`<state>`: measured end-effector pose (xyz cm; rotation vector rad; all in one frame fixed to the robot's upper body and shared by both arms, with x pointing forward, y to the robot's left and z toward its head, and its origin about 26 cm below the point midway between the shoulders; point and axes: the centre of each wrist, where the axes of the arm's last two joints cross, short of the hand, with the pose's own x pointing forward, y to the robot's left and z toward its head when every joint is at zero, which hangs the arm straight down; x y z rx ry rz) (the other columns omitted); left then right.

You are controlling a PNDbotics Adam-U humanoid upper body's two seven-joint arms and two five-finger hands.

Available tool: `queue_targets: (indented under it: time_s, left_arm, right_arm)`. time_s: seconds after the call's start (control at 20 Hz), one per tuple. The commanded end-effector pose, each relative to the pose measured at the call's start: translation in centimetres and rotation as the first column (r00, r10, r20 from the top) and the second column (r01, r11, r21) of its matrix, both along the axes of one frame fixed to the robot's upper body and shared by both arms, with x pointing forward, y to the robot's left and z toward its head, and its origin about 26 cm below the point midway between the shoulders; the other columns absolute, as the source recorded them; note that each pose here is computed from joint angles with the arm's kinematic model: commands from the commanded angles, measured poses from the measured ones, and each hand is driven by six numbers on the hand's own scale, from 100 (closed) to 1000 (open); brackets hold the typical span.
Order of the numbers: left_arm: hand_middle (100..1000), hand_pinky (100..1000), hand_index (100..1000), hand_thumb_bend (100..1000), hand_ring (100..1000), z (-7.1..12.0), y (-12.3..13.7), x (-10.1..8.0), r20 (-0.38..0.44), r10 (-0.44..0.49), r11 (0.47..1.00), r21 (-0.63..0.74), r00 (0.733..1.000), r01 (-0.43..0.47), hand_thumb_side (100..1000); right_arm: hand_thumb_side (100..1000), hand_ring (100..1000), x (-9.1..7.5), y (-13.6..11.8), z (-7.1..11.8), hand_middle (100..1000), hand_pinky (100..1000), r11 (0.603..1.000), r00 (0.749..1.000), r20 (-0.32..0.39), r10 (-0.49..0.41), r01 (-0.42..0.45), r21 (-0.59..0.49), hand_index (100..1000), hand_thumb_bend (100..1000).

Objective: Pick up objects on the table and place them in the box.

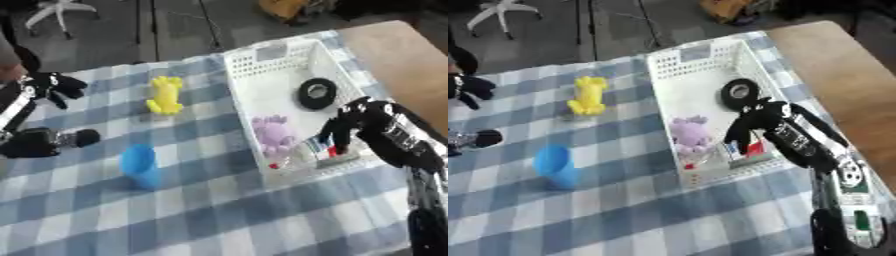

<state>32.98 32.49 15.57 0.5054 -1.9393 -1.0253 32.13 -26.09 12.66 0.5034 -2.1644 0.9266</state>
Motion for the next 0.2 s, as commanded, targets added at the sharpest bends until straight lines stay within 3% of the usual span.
queue_targets:
  time_s: [0.05,0.15,0.2]
  left_arm:
    - [597,563,777,916,662,1.08,0.34,-0.22,0.018,-0.013,1.000,-0.011,1.000,0.013,650]
    - [597,563,777,916,662,1.11,0.32,-0.24,0.016,-0.016,1.000,-0.014,1.000,0.016,650]
    - [597,560,776,914,660,1.10,0.28,-0.25,0.015,-0.017,1.000,-0.017,1.000,0.017,649]
  right_arm:
    - [869,478,0.03,-0.38,0.58,575,618,0.999,0.998,0.054,0.007,-0.005,-0.036,656,100]
    - [870,483,0.06,-0.41,0.53,583,622,0.999,0.999,0.054,0.004,-0.002,-0.036,663,100]
    - [875,510,0.08,-0.44,0.50,655,649,0.999,0.999,0.053,0.003,-0.001,-0.038,710,100]
